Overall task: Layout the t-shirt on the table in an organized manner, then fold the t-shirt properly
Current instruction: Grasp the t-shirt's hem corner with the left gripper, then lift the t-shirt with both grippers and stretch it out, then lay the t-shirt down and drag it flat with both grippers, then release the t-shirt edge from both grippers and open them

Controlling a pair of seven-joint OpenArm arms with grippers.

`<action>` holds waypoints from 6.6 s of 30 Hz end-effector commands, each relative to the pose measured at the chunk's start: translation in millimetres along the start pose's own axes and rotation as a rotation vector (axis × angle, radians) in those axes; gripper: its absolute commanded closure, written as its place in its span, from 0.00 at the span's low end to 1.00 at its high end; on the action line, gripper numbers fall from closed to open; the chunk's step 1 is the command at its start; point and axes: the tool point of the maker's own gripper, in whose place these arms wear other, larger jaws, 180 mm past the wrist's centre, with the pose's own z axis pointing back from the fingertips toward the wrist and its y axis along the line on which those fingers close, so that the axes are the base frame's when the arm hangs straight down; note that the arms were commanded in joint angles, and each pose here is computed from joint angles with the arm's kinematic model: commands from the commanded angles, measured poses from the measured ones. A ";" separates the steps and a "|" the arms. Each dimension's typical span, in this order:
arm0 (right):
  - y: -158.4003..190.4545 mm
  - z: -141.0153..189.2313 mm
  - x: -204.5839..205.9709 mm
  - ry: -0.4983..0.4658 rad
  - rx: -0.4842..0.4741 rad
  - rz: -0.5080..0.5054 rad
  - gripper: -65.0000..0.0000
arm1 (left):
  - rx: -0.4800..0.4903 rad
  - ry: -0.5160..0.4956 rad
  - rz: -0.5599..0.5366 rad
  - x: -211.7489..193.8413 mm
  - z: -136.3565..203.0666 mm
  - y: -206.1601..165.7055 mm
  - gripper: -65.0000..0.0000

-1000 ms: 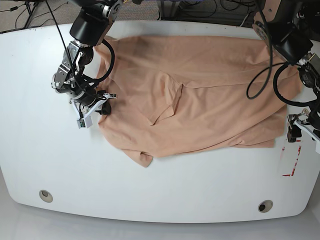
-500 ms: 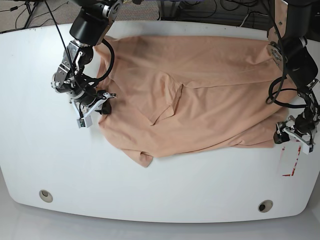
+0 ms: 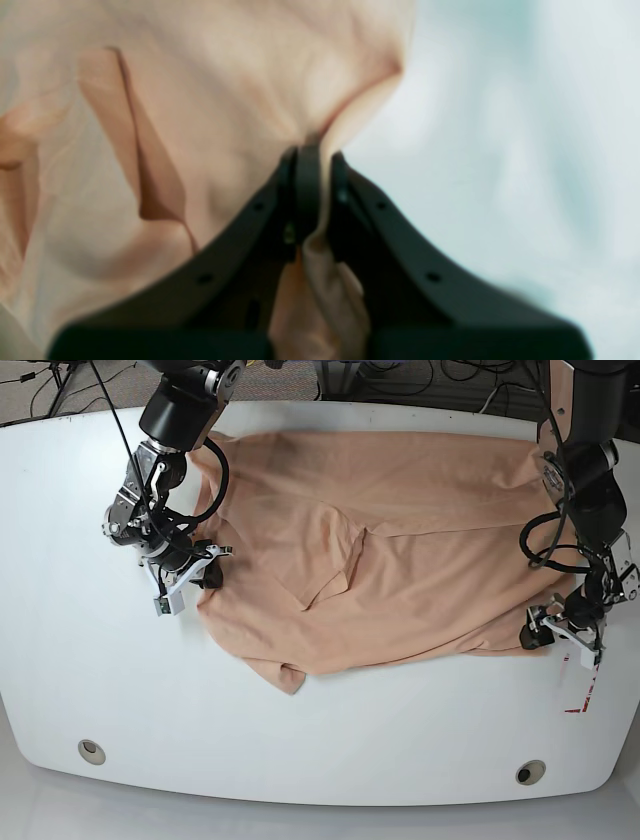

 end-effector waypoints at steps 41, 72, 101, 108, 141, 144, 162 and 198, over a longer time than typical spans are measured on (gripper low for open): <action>15.8 44.2 134.6 -0.205 -0.084 0.392 0.97 | 0.072 -0.304 -0.332 159.9 93.2 -62.1 1.00; 50.6 266.9 428.9 -0.651 -0.483 0.755 0.96 | 0.244 -0.877 -0.490 376.1 347.5 -144.9 1.00; -7.1 117.6 47.4 -0.030 -0.267 0.464 0.97 | 0.268 -0.159 -0.388 52.8 216.3 -10.5 1.00; 7.2 110.4 4.5 0.021 -0.212 0.399 0.96 | 0.246 -0.023 -0.369 -2.4 215.2 -0.4 1.00; 142.6 -17.2 64.4 -0.056 0.227 0.477 0.36 | 0.238 0.071 -0.347 -41.7 214.8 3.8 1.00; 147.7 -30.7 51.0 -0.024 0.265 0.464 0.50 | 0.238 0.071 -0.347 -41.7 214.8 3.8 1.00; 115.2 0.0 17.9 0.021 0.185 0.526 0.96 | 0.198 0.137 -0.375 -60.4 205.7 -5.6 1.00; -21.1 140.4 -109.1 0.231 -0.207 0.328 0.96 | 0.188 0.388 -0.441 -129.1 224.7 8.3 0.99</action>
